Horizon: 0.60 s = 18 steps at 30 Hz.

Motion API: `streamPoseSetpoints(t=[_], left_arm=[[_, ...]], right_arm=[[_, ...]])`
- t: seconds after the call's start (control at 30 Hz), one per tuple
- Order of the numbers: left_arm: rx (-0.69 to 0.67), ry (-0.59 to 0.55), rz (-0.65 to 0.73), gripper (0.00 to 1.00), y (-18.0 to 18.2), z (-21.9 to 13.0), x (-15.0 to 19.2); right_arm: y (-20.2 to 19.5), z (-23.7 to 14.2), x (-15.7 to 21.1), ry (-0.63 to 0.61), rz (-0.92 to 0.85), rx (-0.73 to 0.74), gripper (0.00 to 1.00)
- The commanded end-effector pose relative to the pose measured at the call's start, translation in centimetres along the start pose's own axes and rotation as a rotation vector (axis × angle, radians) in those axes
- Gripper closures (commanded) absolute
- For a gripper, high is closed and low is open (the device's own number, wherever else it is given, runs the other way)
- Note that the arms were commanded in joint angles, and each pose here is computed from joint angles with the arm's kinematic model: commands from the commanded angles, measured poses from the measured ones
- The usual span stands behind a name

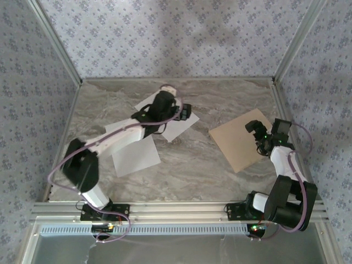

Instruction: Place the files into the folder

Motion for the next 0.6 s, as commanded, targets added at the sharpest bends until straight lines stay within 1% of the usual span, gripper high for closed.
streamPoseSetpoints(t=[0.0,0.1,0.2,0.3,0.4,0.57], left_arm=[[0.139,0.146,0.019,0.01,-3.0,2.8,0.9],[0.237,0.234,0.027,0.00,-5.2,6.2,1.8],[0.307,0.317,0.035,0.01,-6.9,8.9,2.5],[0.337,0.381,0.069,0.01,-8.4,11.3,3.7],[0.353,0.410,0.104,0.01,-9.9,12.8,4.0],[0.387,0.457,0.106,0.03,-11.5,14.9,4.8]], right_arm=[[-1.6,0.2,0.7,0.058,0.036,0.079,0.00],[-2.5,0.5,0.7,0.056,0.044,0.129,0.00],[-3.0,1.0,0.5,0.054,0.051,0.159,0.00],[-3.2,1.5,0.2,0.067,0.060,0.172,0.00],[-3.3,2.0,-0.1,0.081,0.073,0.190,0.00],[-3.7,2.8,0.0,0.102,0.087,0.202,0.00]])
Point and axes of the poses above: each hand's point on the last joint's axis, 136 mm out from that joint toward the fingers, its own z axis out along the fingers, its own y axis along the line the jaws close on, x = y × z, the point moved 10 cm from there along -z, back along the fingers, and after that the axes turned 8 degrees about z, right-handed, at the moved point
